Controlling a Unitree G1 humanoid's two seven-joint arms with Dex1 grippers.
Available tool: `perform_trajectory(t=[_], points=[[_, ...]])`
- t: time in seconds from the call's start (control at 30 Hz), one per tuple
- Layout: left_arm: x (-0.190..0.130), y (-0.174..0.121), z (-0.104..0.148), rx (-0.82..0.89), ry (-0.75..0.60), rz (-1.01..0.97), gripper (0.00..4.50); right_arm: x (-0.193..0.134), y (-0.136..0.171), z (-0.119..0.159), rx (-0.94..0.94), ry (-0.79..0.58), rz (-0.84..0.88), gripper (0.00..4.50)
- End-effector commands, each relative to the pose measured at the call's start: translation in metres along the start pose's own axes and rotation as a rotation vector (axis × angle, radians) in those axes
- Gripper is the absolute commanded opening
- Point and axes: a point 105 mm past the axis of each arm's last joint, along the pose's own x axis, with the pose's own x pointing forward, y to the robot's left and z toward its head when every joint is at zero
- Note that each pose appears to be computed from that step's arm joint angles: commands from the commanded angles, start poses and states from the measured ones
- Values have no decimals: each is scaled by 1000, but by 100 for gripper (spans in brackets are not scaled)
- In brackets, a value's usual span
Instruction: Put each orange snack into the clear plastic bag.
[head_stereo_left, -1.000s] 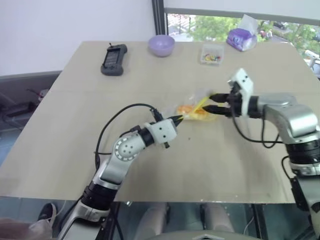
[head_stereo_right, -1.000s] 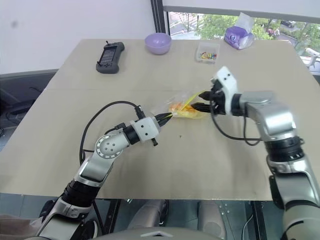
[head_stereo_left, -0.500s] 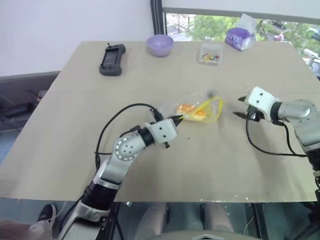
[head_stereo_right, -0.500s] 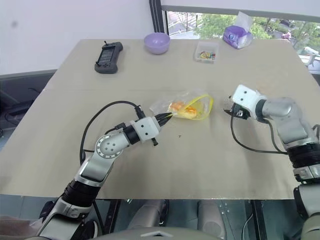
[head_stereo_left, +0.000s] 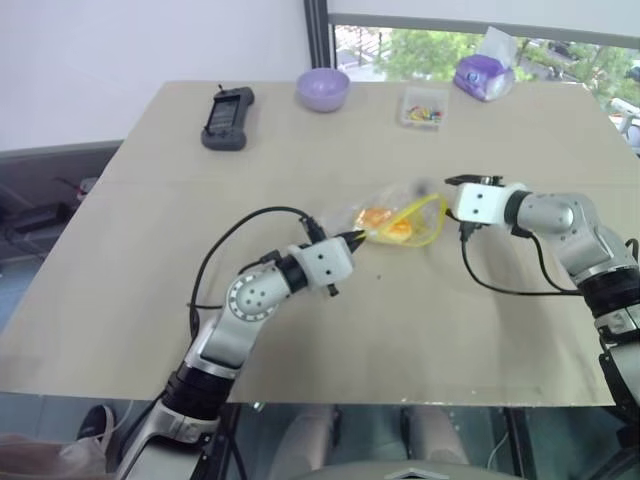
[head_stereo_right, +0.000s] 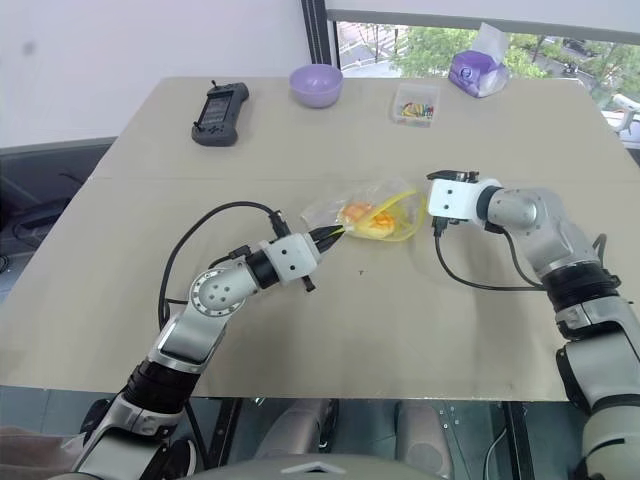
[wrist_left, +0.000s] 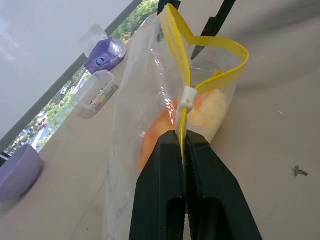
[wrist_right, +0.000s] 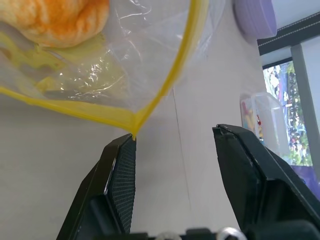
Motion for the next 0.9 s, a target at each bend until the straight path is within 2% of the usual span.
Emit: perform_trajectory(t=[0.03,0.47,0.57,0.63,0.7,0.73,0.9], points=[[-2,8,6,8,-20,30,0,-7,-8,7,-52,-21,-7,265],[-2,9,3,3,-12,36,0,-6,-6,26,-76,-87,3,265],[-3,9,3,2,-10,37,0,-5,-6,28,-81,-98,2,196],[-3,9,2,3,-8,38,0,-6,-4,28,-87,-98,13,120],[-3,9,2,3,-7,39,0,-6,-2,26,-88,-95,21,20],[-3,10,2,3,-6,39,0,-6,-2,26,-88,-94,22,4],[-3,9,1,2,-6,39,0,-8,-2,25,-90,-90,26,4]])
